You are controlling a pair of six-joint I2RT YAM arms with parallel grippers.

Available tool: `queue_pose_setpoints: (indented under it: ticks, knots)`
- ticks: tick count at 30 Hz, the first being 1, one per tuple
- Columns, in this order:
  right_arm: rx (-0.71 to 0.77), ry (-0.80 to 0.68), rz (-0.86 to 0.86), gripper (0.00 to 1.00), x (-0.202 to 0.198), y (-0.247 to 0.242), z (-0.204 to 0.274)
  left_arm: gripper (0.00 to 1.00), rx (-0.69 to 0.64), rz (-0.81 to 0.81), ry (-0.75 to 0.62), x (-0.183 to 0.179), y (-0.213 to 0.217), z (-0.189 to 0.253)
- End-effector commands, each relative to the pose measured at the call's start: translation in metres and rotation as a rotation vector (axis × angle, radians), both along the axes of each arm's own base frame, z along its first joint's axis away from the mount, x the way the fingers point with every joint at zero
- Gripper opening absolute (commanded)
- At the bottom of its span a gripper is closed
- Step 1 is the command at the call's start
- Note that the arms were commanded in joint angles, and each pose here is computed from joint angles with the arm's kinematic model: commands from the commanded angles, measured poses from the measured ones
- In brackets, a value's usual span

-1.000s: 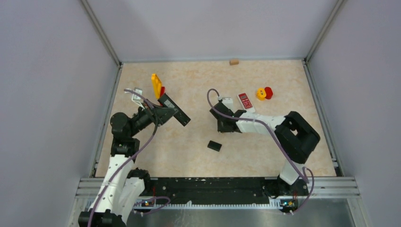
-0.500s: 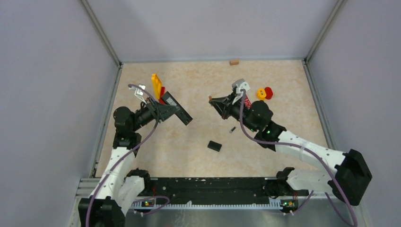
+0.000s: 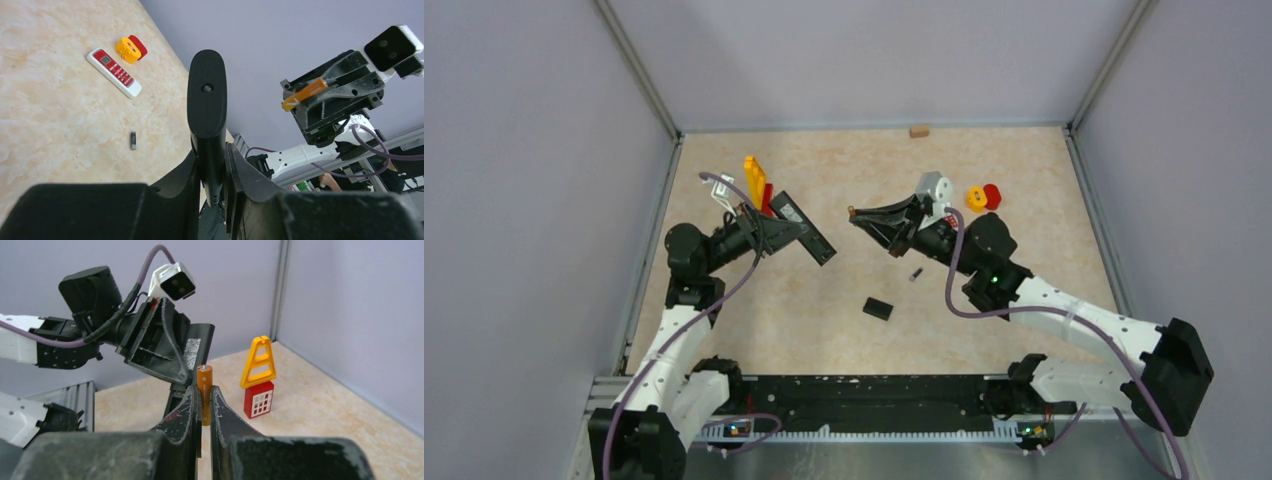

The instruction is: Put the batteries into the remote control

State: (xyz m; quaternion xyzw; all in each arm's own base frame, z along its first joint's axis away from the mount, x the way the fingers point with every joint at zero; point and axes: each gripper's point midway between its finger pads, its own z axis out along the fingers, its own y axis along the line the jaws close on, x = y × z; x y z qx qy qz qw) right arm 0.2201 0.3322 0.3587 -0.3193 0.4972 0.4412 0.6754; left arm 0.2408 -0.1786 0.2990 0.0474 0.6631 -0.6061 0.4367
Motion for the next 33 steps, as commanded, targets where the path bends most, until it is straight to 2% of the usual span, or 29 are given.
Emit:
queue_pose_setpoints:
  ticks: [1,6,16,33]
  knots:
    - [0.001,-0.002,0.084,0.00,-0.023,0.018,0.034,0.00,-0.017,-0.016,-0.090,-0.006,-0.002,0.027]
    - [-0.092,0.065,0.057,0.00,-0.027,0.038,0.018,0.00,-0.042,-0.017,-0.025,0.000,-0.002,0.028]
    - [-0.177,0.115,0.028,0.00,-0.028,0.066,-0.021,0.00,-0.060,-0.018,-0.029,-0.002,-0.003,0.033]
    - [-0.172,0.129,-0.018,0.00,-0.016,0.074,-0.033,0.00,-0.064,-0.043,-0.041,-0.008,-0.004,0.038]
